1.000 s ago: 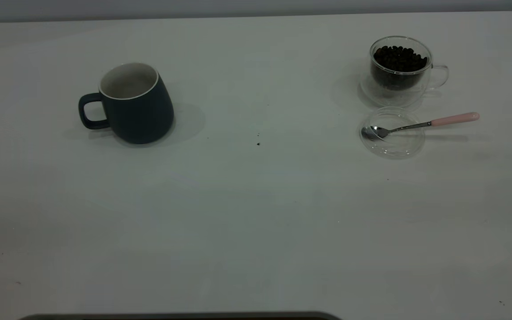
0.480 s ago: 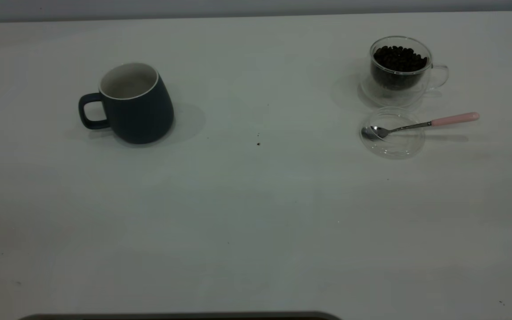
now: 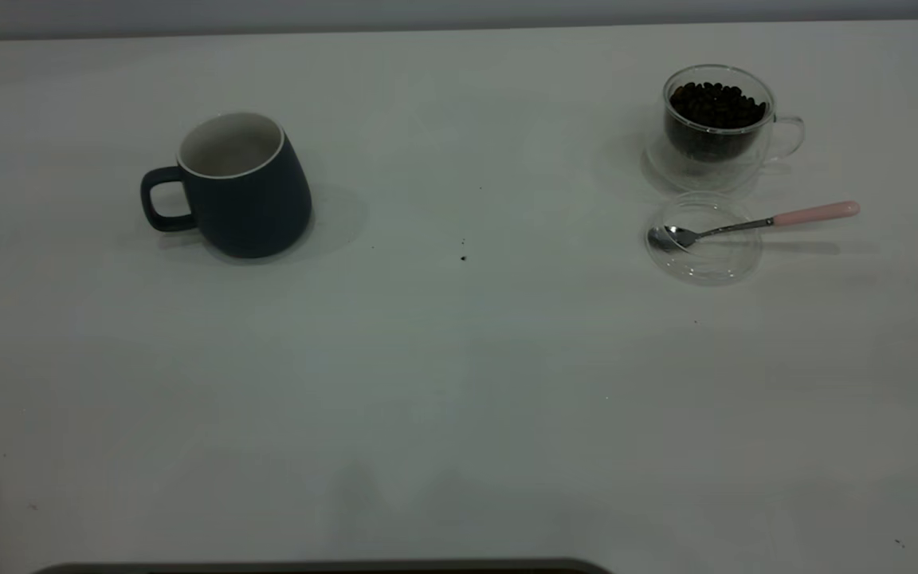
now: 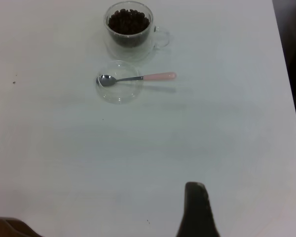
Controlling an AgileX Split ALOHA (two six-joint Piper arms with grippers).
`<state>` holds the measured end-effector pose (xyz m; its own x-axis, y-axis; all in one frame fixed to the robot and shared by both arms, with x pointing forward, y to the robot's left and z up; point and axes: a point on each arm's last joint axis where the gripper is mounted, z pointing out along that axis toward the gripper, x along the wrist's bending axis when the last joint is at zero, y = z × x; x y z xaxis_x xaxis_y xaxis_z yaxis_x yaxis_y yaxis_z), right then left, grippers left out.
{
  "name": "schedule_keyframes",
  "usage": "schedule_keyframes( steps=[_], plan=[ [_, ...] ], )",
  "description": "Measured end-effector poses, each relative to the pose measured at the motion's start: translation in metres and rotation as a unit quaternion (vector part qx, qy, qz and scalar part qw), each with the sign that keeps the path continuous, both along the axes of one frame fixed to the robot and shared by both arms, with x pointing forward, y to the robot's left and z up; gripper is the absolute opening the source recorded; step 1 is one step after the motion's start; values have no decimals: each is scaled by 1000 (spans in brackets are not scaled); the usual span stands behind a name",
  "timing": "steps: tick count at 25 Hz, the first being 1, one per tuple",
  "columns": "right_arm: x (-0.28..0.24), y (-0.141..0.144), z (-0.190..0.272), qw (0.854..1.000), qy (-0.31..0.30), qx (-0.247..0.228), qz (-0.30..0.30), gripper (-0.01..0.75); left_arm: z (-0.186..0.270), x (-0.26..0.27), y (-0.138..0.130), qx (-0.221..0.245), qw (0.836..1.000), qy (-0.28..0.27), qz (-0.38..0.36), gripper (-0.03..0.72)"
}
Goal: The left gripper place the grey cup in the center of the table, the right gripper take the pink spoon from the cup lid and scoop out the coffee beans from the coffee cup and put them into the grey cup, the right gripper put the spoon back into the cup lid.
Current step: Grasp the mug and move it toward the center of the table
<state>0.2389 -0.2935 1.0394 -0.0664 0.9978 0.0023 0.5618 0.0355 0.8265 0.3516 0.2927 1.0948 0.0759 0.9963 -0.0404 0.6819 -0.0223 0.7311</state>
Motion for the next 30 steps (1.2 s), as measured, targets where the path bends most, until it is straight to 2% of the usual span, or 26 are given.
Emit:
schedule_keyframes(
  steps=[4, 9, 15, 18, 22, 26, 29, 30],
  plan=[
    [0, 0, 0, 1000, 0, 0, 0, 589, -6, 55, -6, 7, 996, 72, -46, 565],
    [0, 0, 0, 1000, 0, 0, 0, 589, -36, 118, -12, 22, 982, 154, -106, 565],
    [0, 0, 0, 1000, 0, 0, 0, 589, -83, 184, -11, 39, 975, 189, -114, 565],
    [0, 0, 0, 1000, 0, 0, 0, 589, -111, 215, -8, 72, 966, 211, -128, 565],
    [0, 0, 0, 1000, 0, 0, 0, 589, -143, 254, -3, 147, 943, 229, -189, 565],
    [0, 0, 0, 1000, 0, 0, 0, 589, -170, 292, -3, 194, 919, 226, -258, 565],
    [0, 0, 0, 1000, 0, 0, 0, 589, -186, 311, -3, 237, 888, 215, -330, 565],
    [0, 0, 0, 1000, 0, 0, 0, 589, -192, 315, -3, 251, 873, 215, -358, 565]
  ],
)
